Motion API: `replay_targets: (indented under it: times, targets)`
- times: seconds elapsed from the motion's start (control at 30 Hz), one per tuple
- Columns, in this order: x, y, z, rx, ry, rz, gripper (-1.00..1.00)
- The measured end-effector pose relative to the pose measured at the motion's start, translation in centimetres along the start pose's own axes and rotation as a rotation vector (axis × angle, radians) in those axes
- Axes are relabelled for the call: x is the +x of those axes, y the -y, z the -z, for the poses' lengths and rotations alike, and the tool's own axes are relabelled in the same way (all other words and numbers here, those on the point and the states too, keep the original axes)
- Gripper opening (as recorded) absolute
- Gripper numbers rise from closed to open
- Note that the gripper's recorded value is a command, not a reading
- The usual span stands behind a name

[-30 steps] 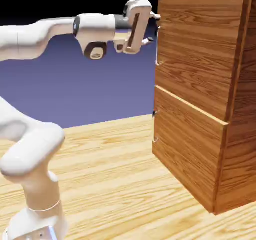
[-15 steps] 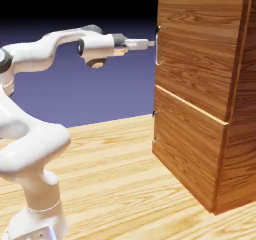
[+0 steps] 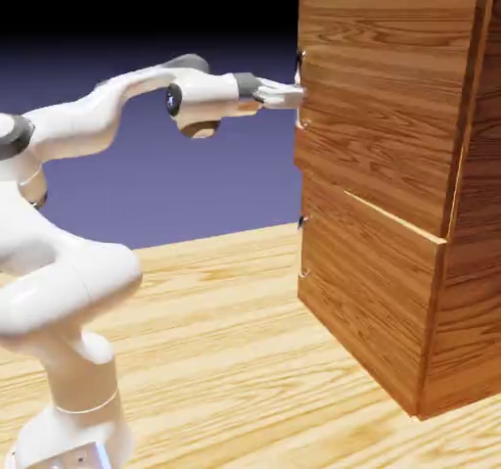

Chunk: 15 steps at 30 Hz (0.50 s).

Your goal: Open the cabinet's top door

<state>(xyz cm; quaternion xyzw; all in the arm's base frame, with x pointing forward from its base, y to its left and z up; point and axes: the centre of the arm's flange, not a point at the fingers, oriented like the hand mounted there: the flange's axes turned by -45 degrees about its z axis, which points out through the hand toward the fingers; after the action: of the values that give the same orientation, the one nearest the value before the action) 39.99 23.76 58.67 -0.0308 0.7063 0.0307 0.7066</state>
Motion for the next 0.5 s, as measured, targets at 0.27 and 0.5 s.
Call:
replay_targets:
  times: [0.27,0.5]
  targets:
    - [0.0,3.0,6.7,-0.164,0.000,0.001,-1.00]
    - [0.0,6.3,11.9,-0.304,-0.001,0.003,-1.00]
